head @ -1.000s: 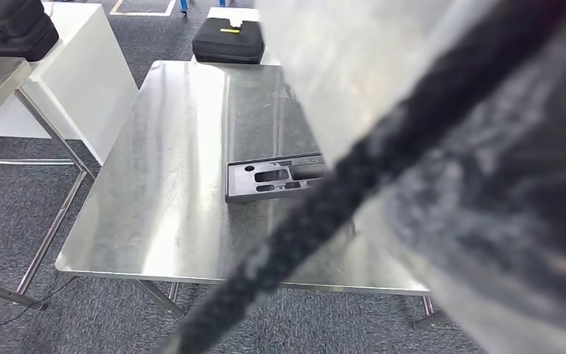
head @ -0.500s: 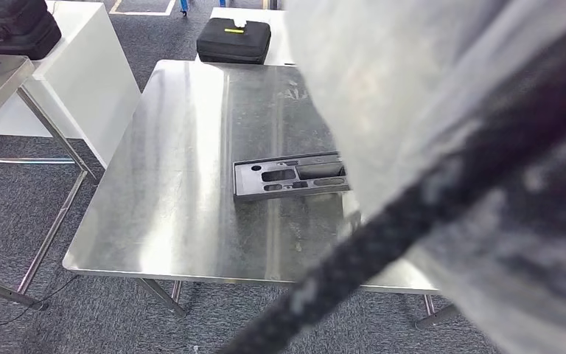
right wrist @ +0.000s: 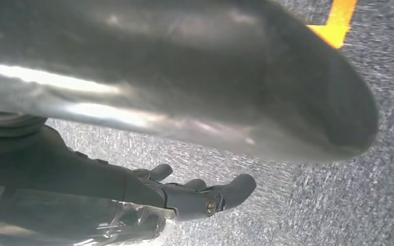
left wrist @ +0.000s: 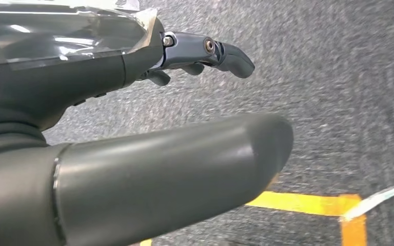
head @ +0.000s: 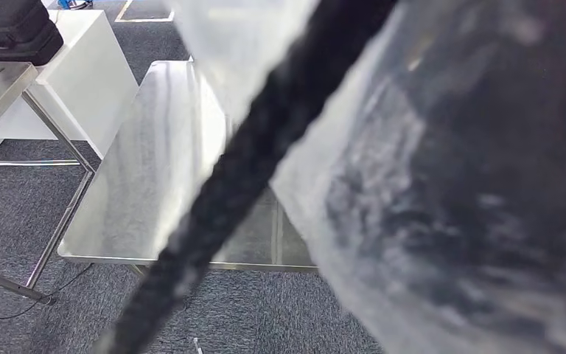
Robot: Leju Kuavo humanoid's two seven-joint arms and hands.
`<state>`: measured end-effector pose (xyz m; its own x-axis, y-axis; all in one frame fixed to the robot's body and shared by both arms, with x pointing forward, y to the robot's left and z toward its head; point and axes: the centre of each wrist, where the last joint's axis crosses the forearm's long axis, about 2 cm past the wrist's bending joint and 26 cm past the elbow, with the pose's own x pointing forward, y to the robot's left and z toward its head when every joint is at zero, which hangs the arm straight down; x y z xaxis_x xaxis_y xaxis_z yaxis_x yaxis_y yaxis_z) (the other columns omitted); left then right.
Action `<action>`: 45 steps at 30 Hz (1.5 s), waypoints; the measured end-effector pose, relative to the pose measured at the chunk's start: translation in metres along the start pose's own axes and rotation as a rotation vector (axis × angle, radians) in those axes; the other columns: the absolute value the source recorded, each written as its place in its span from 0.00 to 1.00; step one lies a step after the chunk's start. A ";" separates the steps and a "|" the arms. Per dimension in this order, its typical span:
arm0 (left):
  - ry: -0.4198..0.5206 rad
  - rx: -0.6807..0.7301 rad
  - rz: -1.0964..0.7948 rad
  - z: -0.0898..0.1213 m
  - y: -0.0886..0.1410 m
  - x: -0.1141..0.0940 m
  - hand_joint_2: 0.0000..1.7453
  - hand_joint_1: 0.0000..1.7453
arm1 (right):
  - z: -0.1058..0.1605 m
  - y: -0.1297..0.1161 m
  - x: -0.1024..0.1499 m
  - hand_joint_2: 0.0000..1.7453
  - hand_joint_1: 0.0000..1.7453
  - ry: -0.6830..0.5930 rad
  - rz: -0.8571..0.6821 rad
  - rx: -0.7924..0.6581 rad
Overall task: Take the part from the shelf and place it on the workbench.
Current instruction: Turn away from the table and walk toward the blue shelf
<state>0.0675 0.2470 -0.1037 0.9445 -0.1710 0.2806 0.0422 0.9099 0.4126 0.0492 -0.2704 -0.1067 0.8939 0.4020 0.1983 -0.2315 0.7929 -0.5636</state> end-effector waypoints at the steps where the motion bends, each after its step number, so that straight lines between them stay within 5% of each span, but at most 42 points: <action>1: 0.000 0.000 0.000 0.000 0.000 0.000 0.00 0.00 | 0.000 0.000 0.000 0.00 0.00 -0.001 0.002 0.001; 45: -0.020 -0.006 -0.002 0.001 -0.004 0.009 0.00 0.00 | 0.002 0.004 0.009 0.00 0.00 0.019 0.006 0.008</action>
<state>0.0750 0.2414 -0.1018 0.9375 -0.1808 0.2973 0.0464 0.9117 0.4082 0.0553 -0.2625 -0.1055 0.8997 0.3981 0.1791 -0.2401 0.7941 -0.5584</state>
